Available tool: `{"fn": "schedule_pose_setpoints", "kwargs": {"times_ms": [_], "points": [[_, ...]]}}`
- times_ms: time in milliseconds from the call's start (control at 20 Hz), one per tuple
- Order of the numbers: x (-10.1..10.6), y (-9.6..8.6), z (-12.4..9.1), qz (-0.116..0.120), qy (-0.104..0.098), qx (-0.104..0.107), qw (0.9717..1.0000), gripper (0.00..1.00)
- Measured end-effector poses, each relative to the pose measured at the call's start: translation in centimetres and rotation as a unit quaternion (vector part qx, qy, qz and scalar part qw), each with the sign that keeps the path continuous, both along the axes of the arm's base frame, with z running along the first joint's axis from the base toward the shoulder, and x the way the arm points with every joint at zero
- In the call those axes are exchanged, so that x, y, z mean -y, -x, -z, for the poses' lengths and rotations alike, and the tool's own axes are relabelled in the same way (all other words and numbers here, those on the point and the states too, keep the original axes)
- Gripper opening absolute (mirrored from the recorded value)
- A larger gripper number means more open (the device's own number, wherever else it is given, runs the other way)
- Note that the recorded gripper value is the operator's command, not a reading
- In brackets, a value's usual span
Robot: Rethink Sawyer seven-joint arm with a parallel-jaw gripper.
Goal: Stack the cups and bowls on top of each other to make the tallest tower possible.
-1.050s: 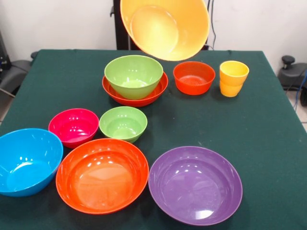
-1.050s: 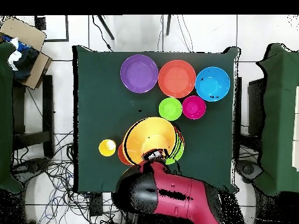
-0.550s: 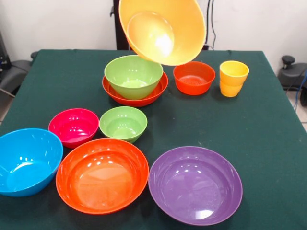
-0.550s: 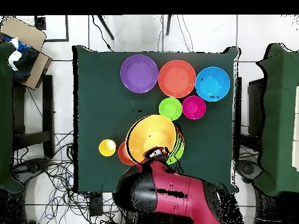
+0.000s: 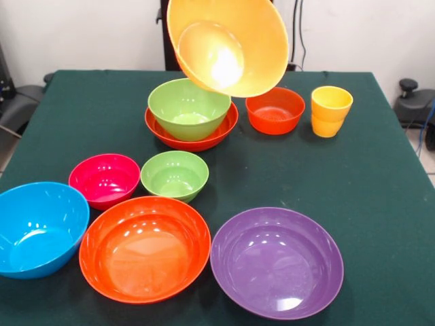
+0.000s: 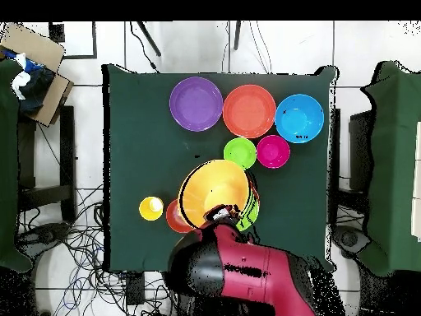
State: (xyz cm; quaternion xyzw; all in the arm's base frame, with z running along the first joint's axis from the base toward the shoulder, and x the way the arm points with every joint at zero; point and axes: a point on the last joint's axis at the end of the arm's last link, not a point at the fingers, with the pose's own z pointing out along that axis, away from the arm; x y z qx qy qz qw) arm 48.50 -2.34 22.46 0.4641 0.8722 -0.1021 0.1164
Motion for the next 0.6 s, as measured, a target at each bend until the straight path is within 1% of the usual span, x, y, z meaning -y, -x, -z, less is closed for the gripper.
{"fn": "schedule_pose_setpoints", "kwargs": {"times_ms": [100, 200, 300, 350, 600], "points": [[0.4, 0.0, 0.0, 0.004, 0.0, 0.0, 1.0, 0.0], [1.4, 0.0, 0.0, 0.014, -0.001, 0.0, 0.9999, 0.0], [1.8, 0.0, 0.1, 0.018, -0.002, 0.0, 0.9998, 0.0], [2.4, -0.1, 0.1, 0.024, -0.003, 0.001, 0.9997, 0.0], [3.2, -0.2, 0.1, 0.03, -0.006, 0.002, 0.9995, 0.0]]}}
